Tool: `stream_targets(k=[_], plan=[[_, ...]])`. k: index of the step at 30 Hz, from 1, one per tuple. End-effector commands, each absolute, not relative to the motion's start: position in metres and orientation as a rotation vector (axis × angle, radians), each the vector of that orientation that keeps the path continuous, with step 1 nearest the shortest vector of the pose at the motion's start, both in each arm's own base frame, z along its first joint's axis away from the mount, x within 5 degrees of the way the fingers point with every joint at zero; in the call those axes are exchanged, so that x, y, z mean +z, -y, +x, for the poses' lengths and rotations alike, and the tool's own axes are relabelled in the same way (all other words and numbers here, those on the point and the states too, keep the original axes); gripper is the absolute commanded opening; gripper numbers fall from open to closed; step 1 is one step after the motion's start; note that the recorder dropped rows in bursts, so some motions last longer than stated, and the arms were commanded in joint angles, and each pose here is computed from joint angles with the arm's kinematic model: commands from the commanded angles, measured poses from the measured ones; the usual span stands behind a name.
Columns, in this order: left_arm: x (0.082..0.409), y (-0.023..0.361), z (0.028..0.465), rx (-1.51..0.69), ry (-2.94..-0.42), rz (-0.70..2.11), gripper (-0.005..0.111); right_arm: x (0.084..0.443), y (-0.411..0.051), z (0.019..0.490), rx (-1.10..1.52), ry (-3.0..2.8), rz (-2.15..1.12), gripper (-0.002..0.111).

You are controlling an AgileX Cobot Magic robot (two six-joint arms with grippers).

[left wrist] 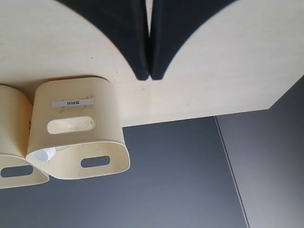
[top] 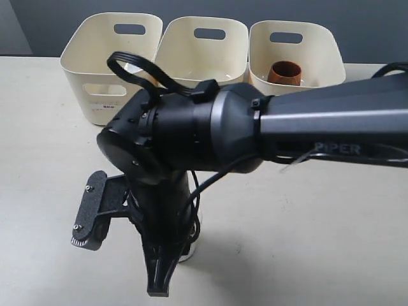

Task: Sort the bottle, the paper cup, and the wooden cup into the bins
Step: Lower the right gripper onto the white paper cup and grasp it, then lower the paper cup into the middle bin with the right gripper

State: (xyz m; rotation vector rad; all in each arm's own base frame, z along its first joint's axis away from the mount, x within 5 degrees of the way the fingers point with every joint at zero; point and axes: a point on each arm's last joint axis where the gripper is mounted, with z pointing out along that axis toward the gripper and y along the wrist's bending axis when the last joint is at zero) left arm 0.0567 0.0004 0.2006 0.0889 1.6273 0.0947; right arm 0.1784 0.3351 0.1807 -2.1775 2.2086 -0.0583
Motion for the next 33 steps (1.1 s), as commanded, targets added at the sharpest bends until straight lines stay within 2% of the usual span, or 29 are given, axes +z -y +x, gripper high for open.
stream_targets(k=[1,5,7,10,15,19,22,27,33], plan=[[0.201,0.000,0.056,0.094,-1.617,0.087,0.000,0.173,-0.334,0.181,-0.083,-2.209,-2.192,0.000],[0.201,0.000,0.056,0.094,-1.617,0.087,0.000,0.184,-0.330,0.185,-0.172,-2.174,-2.172,-0.001],[0.201,0.000,0.056,0.094,-1.617,0.087,0.000,0.206,-0.322,0.183,-0.285,-2.129,-2.151,-0.001],[0.201,0.000,0.056,0.094,-1.617,0.087,0.000,0.256,-0.309,0.180,-0.291,-2.067,-2.032,-0.001],[0.201,0.000,0.056,0.094,-1.617,0.087,0.000,0.369,-0.274,0.179,-0.183,-1.849,-1.638,-0.001],[0.201,0.000,0.056,0.094,-1.617,0.087,0.000,0.417,-0.241,0.190,-0.120,-1.846,-1.410,-0.001],[0.201,0.000,0.056,0.094,-1.617,0.087,0.000,0.425,-0.221,0.211,-0.129,-1.900,-1.269,-0.001],[0.201,0.000,0.056,0.094,-1.617,0.087,0.000,0.418,-0.209,0.248,-0.035,-1.949,-1.116,-0.001],[0.201,0.000,0.056,0.094,-1.617,0.087,0.000,0.385,-0.215,0.295,-0.049,-1.975,-1.067,-0.001]])
